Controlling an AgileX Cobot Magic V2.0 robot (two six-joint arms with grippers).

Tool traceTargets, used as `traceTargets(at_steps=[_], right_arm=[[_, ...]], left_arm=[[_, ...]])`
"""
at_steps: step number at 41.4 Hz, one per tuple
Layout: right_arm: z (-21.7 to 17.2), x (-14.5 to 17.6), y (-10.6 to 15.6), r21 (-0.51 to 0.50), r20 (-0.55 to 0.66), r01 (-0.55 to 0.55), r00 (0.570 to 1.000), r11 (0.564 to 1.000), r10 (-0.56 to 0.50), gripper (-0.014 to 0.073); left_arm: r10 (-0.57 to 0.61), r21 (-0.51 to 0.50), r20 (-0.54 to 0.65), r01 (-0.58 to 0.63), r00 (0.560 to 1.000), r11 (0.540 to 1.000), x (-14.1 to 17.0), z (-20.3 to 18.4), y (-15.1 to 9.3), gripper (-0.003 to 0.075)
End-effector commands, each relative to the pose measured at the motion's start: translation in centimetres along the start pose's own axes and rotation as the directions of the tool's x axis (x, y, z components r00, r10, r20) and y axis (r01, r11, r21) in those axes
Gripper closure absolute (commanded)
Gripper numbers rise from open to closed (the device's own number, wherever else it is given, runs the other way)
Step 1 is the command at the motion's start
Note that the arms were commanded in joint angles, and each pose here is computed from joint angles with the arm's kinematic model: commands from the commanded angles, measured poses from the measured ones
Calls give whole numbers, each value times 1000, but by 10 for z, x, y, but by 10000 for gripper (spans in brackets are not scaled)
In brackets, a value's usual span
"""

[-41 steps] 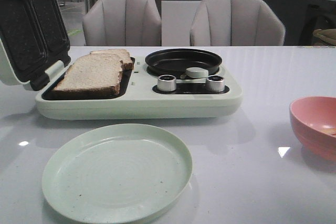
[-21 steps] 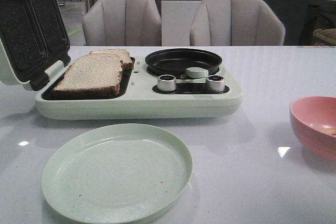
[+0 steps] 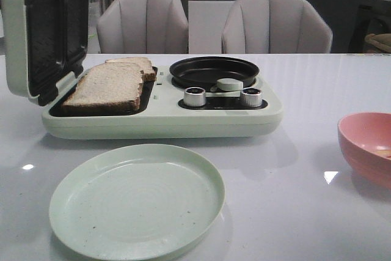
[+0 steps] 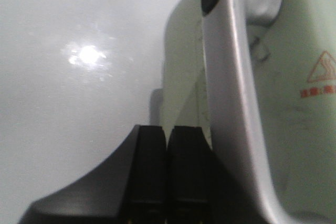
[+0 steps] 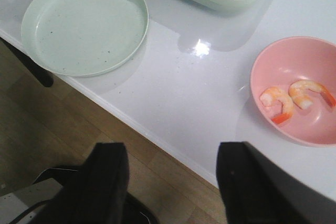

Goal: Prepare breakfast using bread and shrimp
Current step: 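Swing the lid down over the bread with the left gripper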

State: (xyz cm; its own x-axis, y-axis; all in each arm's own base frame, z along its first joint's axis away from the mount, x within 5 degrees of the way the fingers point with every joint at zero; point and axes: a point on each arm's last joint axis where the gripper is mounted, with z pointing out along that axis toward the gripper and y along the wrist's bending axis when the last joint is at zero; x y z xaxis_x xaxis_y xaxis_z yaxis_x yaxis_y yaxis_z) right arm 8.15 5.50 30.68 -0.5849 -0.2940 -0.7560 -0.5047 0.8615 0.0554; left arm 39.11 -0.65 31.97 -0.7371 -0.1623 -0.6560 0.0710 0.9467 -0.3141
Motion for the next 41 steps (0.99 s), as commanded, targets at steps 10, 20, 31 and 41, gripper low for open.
traceTargets(at_steps=[10,20,31,41], right_arm=[[-5,-11,0,4,83,10,997,1000,-11,107],[-5,-11,0,4,83,10,997,1000,-11,107],[-5,-11,0,4,83,10,997,1000,-11,107],[-5,-11,0,4,83,10,997,1000,-11,107]], left_arm=[[121,165,48,-127,991,978,2,-12,-81,622],[253,248,78,-265,964,932,43,-28,-133,622],[426,326,137,-447,894,833,110,-71,-174,622],[500,418,244,-555,831,719,167,-127,-182,622]])
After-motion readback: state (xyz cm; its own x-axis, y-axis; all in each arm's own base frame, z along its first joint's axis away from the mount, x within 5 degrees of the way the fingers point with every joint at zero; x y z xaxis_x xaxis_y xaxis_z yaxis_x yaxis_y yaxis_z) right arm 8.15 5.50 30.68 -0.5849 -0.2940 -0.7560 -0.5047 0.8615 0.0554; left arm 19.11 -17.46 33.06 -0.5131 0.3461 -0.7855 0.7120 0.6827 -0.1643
